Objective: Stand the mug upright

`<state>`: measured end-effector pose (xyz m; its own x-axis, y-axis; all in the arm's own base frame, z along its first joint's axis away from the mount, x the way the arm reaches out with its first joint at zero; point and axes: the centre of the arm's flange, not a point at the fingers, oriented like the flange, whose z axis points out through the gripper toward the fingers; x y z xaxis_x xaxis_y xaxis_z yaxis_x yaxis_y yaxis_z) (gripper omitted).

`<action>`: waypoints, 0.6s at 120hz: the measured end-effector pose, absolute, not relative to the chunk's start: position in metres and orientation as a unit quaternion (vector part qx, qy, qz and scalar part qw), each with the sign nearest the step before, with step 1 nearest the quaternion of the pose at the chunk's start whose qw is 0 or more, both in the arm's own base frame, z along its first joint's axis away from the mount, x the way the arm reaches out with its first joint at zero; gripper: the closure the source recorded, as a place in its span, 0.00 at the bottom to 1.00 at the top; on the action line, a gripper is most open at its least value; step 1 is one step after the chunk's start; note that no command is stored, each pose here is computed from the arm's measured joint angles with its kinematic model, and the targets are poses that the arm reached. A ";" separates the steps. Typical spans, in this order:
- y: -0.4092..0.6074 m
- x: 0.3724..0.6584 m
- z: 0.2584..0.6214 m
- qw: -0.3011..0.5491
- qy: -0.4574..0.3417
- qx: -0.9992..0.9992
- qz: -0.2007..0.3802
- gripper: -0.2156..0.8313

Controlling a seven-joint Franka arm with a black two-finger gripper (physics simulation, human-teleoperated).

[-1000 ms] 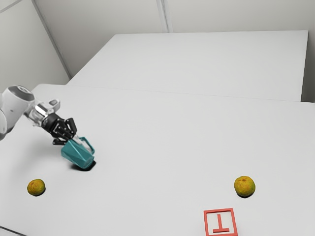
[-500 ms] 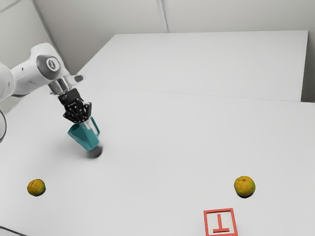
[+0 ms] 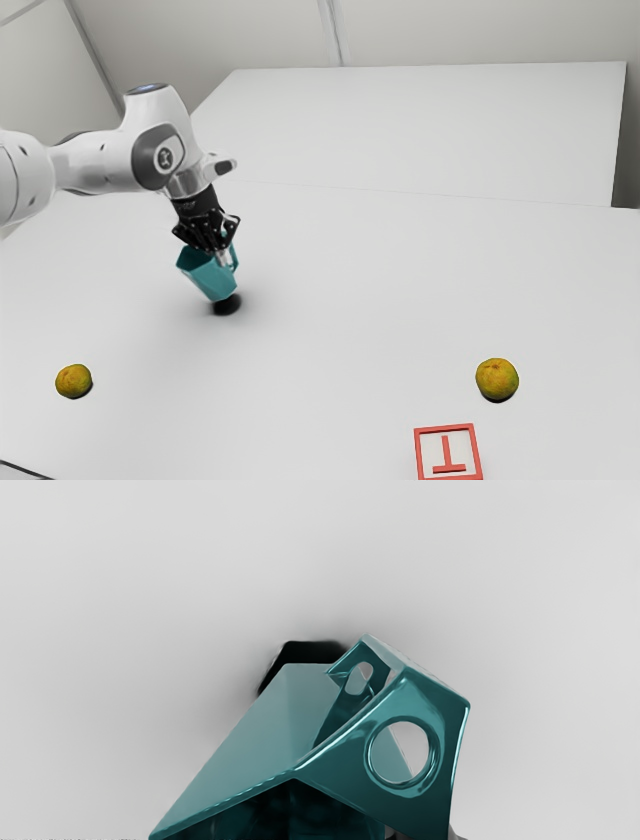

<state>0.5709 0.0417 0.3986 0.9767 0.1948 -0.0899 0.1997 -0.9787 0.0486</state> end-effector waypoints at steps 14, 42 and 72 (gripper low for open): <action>0.031 0.570 0.391 0.029 0.123 0.991 -0.044 0.95; 0.032 0.576 0.366 0.030 0.171 0.983 -0.058 0.95; 0.029 0.579 0.352 0.030 0.201 0.977 -0.067 0.88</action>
